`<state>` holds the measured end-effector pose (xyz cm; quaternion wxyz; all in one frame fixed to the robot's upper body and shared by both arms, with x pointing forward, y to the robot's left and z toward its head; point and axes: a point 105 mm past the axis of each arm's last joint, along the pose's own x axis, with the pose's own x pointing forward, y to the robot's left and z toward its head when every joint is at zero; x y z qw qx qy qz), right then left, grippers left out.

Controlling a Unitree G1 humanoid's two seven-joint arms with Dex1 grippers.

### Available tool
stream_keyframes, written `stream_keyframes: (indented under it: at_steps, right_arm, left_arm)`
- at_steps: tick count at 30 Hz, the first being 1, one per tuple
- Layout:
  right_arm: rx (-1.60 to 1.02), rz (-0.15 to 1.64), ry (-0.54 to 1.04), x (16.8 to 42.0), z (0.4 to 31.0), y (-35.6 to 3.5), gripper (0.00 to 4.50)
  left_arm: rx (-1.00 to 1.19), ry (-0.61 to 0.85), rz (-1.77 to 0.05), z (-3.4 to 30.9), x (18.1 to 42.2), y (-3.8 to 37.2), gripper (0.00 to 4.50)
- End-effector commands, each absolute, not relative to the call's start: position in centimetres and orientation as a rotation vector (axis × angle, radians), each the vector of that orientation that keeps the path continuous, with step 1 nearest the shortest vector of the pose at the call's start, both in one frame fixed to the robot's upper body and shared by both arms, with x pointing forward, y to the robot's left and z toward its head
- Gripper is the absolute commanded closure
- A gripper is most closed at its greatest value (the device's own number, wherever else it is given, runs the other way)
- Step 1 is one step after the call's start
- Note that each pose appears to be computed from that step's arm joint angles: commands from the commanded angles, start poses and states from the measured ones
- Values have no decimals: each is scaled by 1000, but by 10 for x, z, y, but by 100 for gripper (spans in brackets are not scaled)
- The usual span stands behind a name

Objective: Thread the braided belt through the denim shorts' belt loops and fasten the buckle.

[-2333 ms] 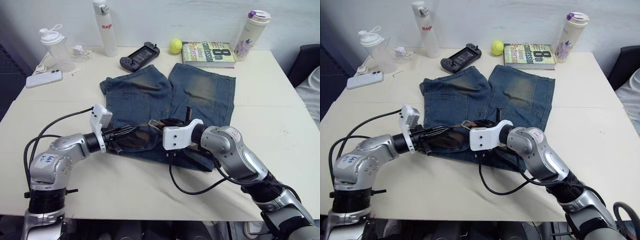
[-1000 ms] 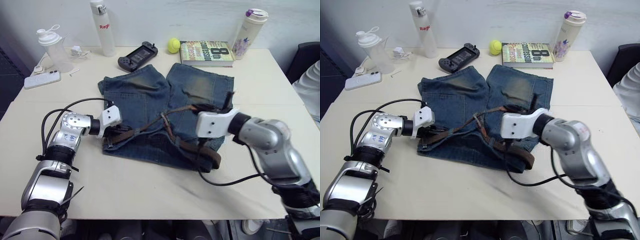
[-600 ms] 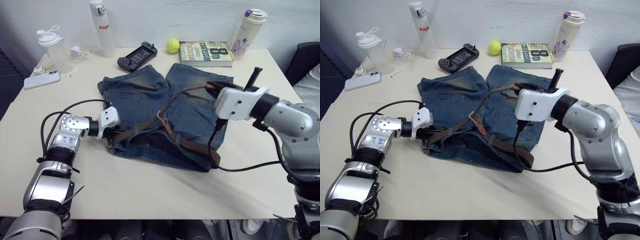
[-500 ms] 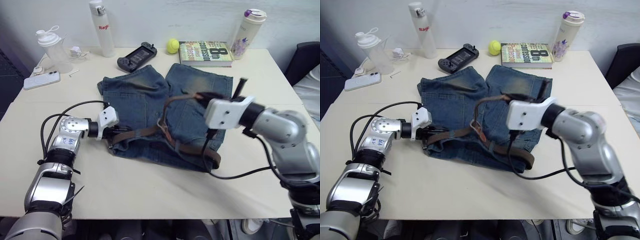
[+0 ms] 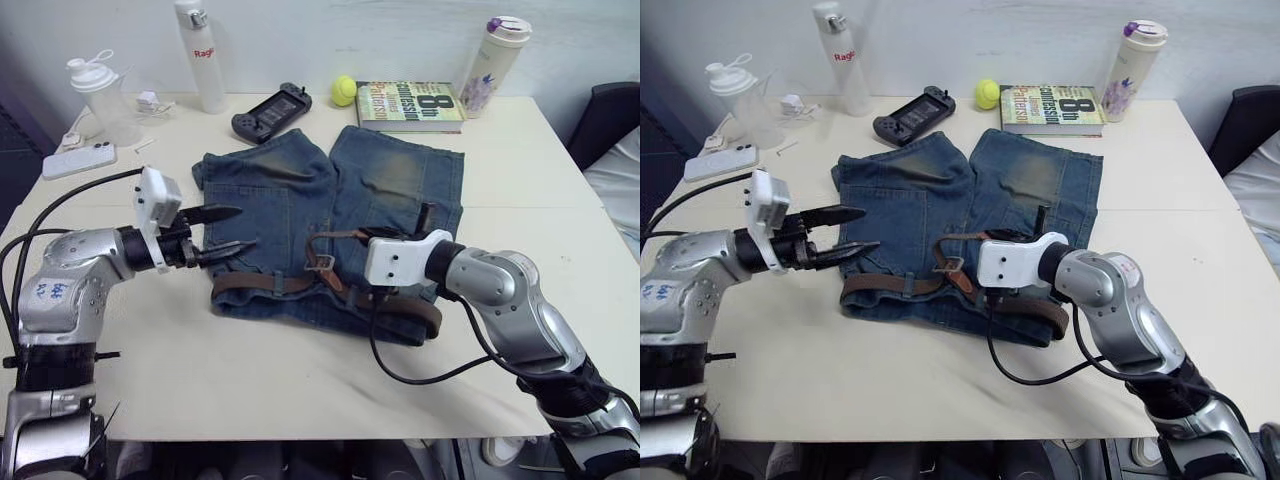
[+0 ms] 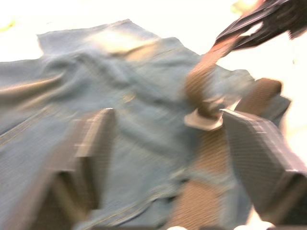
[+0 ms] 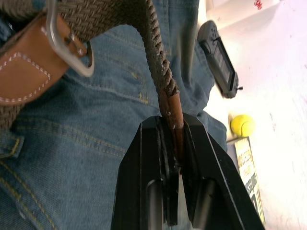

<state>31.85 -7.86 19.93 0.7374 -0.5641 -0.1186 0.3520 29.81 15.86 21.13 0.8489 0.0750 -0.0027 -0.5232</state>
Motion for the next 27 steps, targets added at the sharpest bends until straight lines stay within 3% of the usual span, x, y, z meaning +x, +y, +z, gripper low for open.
stream_keyframes:
  at_steps: [1, 9, 17, 20, 27]
  right_arm:
    - [-1269, 768, -332, 316, 212, -68, 450]
    - [-1297, 818, -439, 312, 225, -44, 450]
    - [-1303, 815, -454, 311, 227, -42, 450]
    - [-1301, 811, -453, 311, 227, -42, 450]
    - [-1298, 802, -447, 312, 227, -44, 450]
  left_arm:
    - [257, -79, -1095, 217, 289, 132, 14]
    - [496, -194, -941, 205, 313, 111, 14]
    - [506, -267, -874, 206, 323, 107, 14]
    - [492, -282, -888, 206, 323, 104, 91]
    - [488, -278, -915, 203, 321, 99, 407]
